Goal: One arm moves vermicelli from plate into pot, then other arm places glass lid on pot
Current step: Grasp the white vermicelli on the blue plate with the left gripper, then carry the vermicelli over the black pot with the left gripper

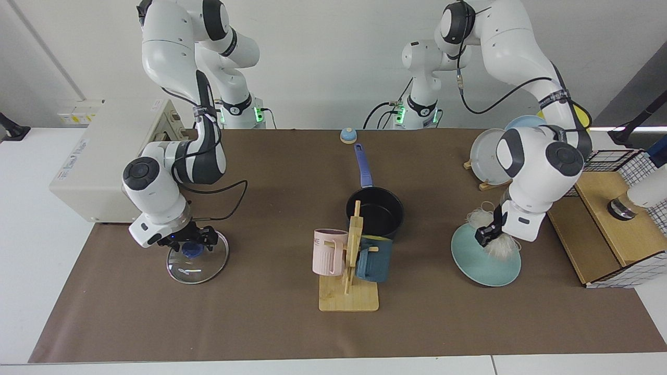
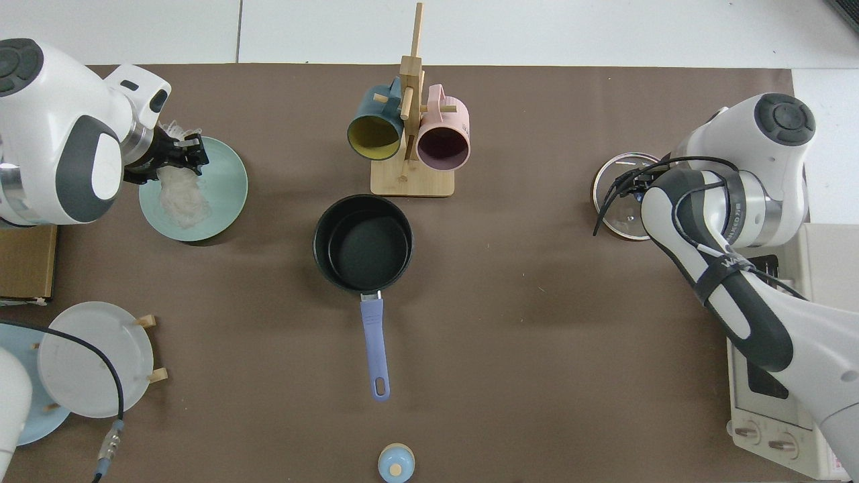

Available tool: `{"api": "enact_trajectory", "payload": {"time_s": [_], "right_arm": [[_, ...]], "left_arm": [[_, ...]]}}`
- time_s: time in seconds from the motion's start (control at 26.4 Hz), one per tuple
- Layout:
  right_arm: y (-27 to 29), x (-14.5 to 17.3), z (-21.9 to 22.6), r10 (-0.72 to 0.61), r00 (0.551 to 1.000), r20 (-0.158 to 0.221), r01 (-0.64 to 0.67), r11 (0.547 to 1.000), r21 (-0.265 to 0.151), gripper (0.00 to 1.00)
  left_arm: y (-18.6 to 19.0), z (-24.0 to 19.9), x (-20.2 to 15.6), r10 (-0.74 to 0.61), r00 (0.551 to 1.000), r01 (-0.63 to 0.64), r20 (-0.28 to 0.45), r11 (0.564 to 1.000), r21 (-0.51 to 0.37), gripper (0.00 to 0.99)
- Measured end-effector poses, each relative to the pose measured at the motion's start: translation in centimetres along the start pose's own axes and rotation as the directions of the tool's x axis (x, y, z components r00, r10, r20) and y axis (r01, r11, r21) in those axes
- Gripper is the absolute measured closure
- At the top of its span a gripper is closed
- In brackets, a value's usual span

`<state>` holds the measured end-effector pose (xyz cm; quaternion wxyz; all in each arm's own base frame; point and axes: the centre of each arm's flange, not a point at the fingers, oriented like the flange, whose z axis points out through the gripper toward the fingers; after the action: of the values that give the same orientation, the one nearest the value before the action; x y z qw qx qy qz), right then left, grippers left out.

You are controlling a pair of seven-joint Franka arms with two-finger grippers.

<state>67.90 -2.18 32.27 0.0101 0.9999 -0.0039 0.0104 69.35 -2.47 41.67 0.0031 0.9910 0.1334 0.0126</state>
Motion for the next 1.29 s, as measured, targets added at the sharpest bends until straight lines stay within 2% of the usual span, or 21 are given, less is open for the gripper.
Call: {"api": "enact_trajectory", "payload": {"time_s": [0.15,0.19,0.23,0.38,0.53,0.76,1.06,1.29], "right_arm": [[0.1,0.0,0.0,0.001,1.000,0.000,-0.001,1.000,0.000,0.16],[0.1,0.0,0.0,0.002,1.000,0.000,-0.002,1.000,0.000,0.27],[0.1,0.0,0.0,0.002,1.000,-0.001,-0.002,1.000,0.000,0.33],[0.2,0.0,0.0,0.003,1.000,-0.003,-0.003,1.000,0.000,0.34],[0.2,0.0,0.0,0.004,1.000,-0.007,-0.004,1.000,-0.001,0.34],[0.1,0.2,-0.5,0.001,1.000,-0.026,-0.001,1.000,0.000,0.34],[-0.4,0.2,-3.4,-0.005,0.998,-0.064,0.005,1.000,0.001,0.34],[-0.3,-0.5,-6.9,-0.005,0.997,-0.072,0.005,1.000,0.000,0.34]], "left_arm": [[1.5,-5.3,-2.4,0.024,1.000,-0.024,0.011,1.000,-0.006,0.590],[1.8,-6.5,-3.1,0.025,1.000,-0.025,0.015,1.000,-0.006,0.590],[2.2,-7.7,-3.8,0.024,1.000,-0.024,0.018,1.000,-0.006,0.590],[5.0,-11.9,-7.1,0.012,1.000,-0.012,0.015,1.000,-0.017,0.590],[9.3,-13.4,-10.1,-0.002,1.000,0.002,0.016,0.999,-0.034,0.590],[15.6,-10.9,-13.6,0.006,1.000,-0.004,0.015,0.993,-0.119,0.590],[18.8,-5.4,-16.5,0.031,0.999,-0.024,0.043,0.988,-0.150,0.590],[20.7,-2.0,-17.5,0.031,0.998,-0.023,0.050,0.987,-0.160,0.590]]}}
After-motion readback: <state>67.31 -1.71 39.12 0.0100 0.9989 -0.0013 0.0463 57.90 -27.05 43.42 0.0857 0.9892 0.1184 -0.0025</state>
